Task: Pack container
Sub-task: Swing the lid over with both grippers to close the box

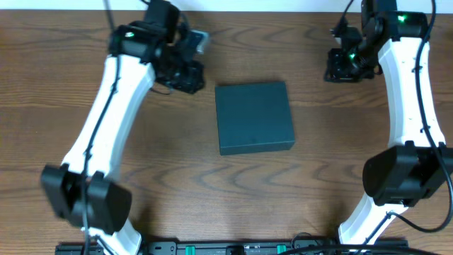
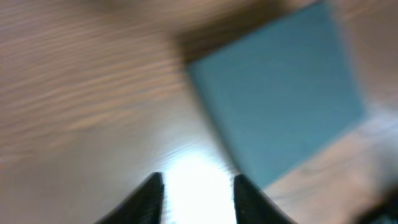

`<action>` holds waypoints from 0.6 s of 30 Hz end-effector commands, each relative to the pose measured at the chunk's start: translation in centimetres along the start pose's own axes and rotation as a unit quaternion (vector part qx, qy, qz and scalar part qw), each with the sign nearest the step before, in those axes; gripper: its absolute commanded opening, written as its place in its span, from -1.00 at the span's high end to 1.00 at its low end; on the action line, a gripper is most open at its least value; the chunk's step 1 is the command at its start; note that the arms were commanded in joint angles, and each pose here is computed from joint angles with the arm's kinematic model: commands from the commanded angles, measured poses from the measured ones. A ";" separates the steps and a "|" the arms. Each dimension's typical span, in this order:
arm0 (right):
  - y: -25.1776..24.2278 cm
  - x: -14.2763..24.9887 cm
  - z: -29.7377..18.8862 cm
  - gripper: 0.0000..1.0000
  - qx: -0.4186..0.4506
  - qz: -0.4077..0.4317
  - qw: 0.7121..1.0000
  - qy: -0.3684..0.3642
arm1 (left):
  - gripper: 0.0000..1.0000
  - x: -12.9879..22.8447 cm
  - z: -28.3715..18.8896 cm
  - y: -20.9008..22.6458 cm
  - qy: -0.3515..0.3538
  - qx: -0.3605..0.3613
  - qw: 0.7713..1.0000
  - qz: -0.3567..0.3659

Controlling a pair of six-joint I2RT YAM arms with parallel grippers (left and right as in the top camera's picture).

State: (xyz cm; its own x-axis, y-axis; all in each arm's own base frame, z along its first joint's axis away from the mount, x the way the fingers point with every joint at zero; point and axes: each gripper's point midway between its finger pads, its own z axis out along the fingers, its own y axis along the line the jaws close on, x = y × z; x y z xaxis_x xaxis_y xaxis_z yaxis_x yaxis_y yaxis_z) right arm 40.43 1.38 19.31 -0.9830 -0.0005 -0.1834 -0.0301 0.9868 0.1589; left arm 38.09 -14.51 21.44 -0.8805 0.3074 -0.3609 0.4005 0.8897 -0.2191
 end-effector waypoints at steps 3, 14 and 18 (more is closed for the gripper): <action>-0.7 1.7 -2.3 0.82 0.072 0.018 0.997 0.007 | -0.08 2.8 -4.0 6.4 0.029 -0.184 0.982 -0.036; 8.1 3.7 -1.1 0.97 0.055 -0.070 0.996 0.025 | -0.06 5.9 -3.5 7.5 0.090 -0.209 0.972 -0.054; 10.3 4.2 1.1 0.97 0.056 -0.092 0.994 0.028 | -0.06 5.7 -3.5 7.6 0.085 -0.209 0.973 -0.053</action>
State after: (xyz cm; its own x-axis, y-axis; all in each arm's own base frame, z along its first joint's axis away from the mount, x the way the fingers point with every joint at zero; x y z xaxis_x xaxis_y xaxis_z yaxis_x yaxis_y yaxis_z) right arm 37.03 10.78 19.68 -0.9703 -0.1887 -0.1514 -0.1959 0.9801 0.0336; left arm 35.19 -5.40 21.05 -0.9501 0.2418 -0.1972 0.2184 0.9667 0.1334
